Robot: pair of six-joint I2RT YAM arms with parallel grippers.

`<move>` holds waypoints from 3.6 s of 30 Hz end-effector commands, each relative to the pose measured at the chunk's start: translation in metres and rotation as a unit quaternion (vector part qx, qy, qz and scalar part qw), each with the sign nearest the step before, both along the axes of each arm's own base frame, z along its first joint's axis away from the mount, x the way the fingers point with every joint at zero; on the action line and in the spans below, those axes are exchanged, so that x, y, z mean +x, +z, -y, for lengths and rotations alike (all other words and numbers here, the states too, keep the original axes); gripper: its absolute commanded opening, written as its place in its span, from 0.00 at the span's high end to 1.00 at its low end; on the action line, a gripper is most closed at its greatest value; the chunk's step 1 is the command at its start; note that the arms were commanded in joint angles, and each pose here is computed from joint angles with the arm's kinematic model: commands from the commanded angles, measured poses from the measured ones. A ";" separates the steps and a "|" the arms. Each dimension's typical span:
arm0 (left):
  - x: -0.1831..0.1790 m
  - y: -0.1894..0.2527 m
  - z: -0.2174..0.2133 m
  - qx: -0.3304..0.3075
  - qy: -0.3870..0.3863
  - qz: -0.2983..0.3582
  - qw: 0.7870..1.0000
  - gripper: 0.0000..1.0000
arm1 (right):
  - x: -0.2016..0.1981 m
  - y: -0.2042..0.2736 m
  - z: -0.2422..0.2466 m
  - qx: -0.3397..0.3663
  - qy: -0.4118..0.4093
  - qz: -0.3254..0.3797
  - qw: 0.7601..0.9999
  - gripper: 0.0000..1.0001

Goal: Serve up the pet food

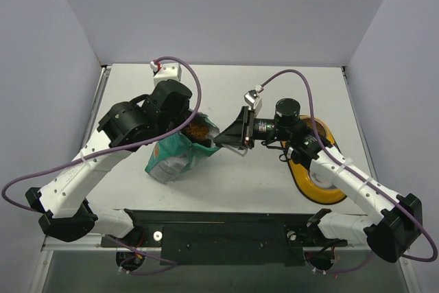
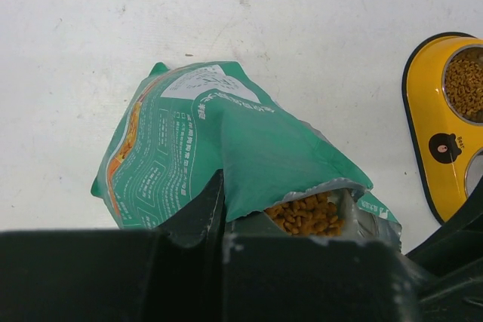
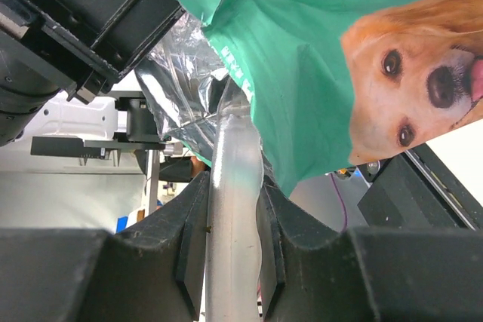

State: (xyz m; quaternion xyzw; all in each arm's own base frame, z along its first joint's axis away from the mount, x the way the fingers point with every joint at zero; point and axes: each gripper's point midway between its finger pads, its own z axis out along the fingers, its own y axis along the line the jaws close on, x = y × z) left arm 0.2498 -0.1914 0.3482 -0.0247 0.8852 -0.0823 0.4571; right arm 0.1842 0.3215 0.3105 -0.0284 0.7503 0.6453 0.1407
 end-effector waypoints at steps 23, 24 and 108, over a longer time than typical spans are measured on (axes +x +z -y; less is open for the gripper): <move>0.019 0.099 -0.025 -0.156 0.077 0.153 0.973 1.00 | -0.010 0.052 0.020 0.059 0.010 0.047 0.997 1.00; 0.019 0.098 -0.026 -0.155 0.080 0.153 0.973 1.00 | -0.012 0.055 0.022 0.063 0.010 0.052 0.997 1.00; -0.002 0.048 0.124 -0.205 -0.104 0.030 0.973 1.00 | 0.022 -0.022 -0.085 0.016 0.102 0.095 0.990 1.00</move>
